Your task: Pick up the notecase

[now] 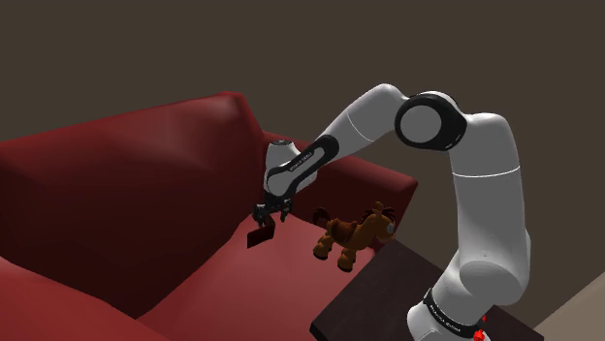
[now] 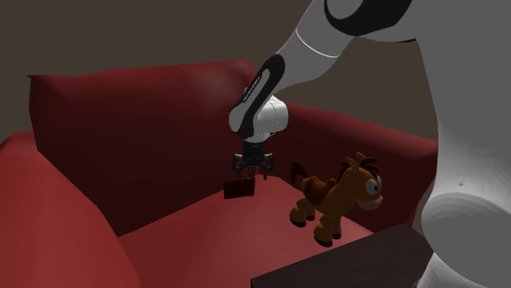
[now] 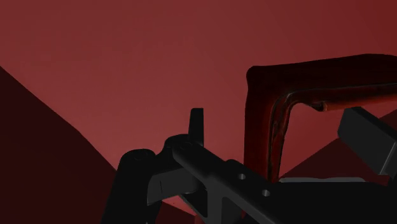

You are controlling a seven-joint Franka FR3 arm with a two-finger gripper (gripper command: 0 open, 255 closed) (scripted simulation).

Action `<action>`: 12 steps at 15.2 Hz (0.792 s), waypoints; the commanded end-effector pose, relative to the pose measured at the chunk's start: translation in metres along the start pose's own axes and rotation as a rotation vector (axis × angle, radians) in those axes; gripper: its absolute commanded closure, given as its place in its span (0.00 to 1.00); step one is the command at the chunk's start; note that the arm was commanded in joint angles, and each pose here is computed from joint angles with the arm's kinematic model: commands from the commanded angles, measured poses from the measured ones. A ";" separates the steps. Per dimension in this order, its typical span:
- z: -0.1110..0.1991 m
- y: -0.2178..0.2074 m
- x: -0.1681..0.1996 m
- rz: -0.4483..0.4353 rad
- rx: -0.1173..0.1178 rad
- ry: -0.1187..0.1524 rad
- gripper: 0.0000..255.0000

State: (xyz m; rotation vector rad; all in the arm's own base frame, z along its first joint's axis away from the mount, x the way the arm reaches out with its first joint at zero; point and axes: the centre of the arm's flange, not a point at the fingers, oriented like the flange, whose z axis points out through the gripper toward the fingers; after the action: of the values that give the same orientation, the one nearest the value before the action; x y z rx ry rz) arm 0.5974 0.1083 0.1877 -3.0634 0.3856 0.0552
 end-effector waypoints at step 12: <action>0.008 0.002 0.001 0.000 0.000 0.000 1.00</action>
State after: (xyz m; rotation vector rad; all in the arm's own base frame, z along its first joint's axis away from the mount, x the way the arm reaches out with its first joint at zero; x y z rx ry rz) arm 0.5989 0.1066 0.1808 -3.0625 0.3854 0.0499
